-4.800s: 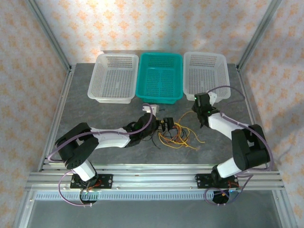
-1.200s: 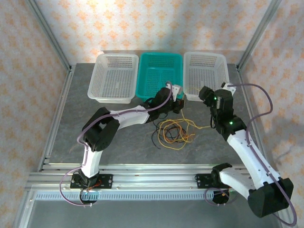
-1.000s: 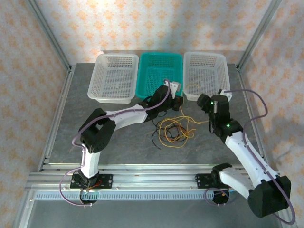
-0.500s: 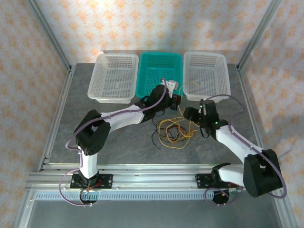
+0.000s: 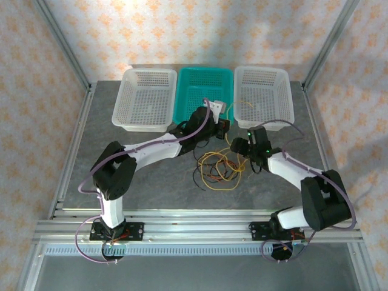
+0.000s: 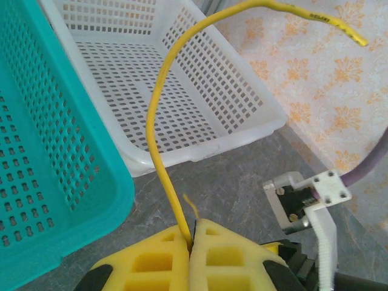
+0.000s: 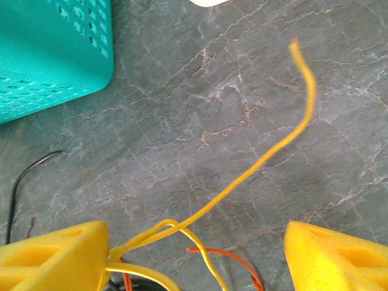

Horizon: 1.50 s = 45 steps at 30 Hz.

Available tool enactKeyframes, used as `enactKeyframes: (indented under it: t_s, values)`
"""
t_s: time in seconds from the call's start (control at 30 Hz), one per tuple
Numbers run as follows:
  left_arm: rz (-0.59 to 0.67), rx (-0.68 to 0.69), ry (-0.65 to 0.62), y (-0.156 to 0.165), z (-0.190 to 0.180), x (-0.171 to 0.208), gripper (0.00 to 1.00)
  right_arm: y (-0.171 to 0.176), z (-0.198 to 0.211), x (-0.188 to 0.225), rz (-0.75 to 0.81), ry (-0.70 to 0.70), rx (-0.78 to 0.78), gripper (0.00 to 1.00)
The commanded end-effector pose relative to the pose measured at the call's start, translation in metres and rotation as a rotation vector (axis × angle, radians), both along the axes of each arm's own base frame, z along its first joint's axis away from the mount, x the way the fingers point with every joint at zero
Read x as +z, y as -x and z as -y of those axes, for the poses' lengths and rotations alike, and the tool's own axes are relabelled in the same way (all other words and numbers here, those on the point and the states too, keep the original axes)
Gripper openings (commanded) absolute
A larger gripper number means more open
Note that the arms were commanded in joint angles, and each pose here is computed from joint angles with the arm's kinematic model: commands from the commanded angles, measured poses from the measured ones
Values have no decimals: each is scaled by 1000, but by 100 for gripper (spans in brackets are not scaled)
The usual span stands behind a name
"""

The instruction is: Untangle the cables

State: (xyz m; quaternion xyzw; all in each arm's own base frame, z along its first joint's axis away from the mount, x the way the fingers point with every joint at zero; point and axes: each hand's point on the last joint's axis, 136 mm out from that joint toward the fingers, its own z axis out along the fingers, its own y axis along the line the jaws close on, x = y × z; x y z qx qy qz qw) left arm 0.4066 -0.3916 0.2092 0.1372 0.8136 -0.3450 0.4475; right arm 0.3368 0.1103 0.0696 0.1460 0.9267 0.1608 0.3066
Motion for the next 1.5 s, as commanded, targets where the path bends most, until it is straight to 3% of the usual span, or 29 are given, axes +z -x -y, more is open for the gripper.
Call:
enactKeyframes:
  t_s: [0.0,0.57,1.03,1.2,1.3,1.47]
  values:
    - [64,19,37,-1,-12,37,0,-7,10,2,5,47,-62,75]
    - [94,40,4,10,-51,74,0,-5,26,-1,-11,87,-154,74]
    - [122,72,-178,27,-100,85,0,-7,34,4,15,120,-186,75]
    - [145,120,-182,26,-118,98,0,-8,35,5,14,135,-188,75]
    - [148,122,-177,26,-119,101,0,-10,39,18,46,136,-211,75]
    - [147,126,-166,23,-117,98,0,-11,48,73,221,120,-243,77]
